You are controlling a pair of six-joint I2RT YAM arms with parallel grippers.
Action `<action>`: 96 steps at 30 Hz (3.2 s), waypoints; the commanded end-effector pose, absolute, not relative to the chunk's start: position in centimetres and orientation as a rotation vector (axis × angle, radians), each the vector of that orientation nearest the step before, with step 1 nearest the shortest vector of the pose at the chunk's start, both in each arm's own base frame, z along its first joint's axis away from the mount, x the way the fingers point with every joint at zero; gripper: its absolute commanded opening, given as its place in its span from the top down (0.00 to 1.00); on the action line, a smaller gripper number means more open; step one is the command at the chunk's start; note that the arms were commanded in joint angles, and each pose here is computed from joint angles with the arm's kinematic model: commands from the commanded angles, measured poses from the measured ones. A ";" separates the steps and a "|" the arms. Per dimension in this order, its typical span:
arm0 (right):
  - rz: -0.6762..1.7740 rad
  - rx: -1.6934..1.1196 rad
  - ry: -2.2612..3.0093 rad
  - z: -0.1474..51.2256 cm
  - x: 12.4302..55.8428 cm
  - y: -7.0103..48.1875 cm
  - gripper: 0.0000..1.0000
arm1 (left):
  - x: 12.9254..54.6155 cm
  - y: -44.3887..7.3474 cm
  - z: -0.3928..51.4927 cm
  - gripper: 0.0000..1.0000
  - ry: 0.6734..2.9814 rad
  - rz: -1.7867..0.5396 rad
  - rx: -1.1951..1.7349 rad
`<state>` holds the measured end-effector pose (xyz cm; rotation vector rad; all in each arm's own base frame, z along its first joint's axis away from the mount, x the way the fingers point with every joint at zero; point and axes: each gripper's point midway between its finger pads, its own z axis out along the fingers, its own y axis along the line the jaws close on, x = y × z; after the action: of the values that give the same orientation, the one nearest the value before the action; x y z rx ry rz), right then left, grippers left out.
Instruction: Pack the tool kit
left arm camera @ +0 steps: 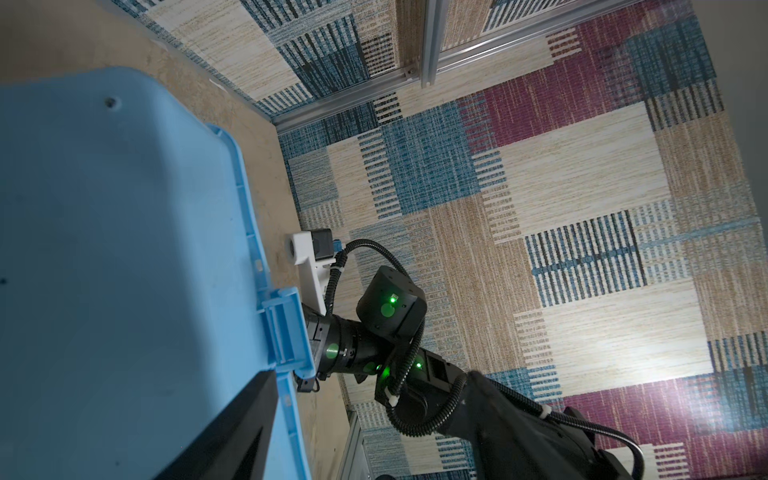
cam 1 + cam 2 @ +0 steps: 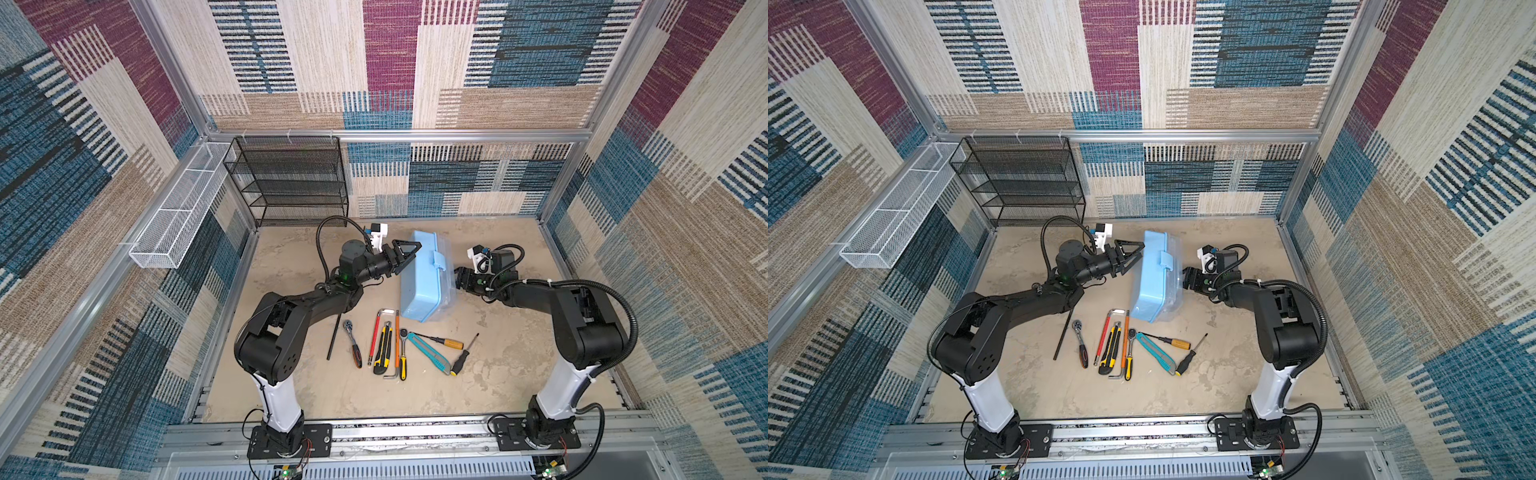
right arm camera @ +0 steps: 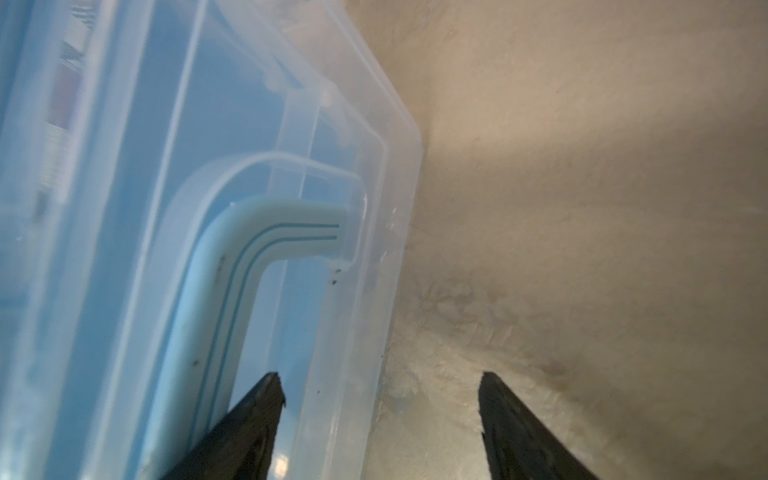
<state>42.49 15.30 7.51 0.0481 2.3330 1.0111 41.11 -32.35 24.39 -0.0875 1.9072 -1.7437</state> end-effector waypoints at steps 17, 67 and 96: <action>1.125 -0.013 2.233 10.8 42.5 16.6 0.23 | 39.6 -32.1 16.8 0.21 2.319 -1.425 0.010; 0.685 -0.136 2.286 14.2 43.7 15.4 0.15 | 38.7 -29.5 10.1 0.29 2.538 -1.162 -0.058; 0.274 -0.367 2.422 11.7 45.3 18.7 0.18 | 37.6 -28.3 10.7 0.29 2.541 -1.122 -0.069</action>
<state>45.92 20.01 13.36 -0.3508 2.3552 0.3871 37.25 -27.98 10.27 -0.0899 2.5694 -1.0981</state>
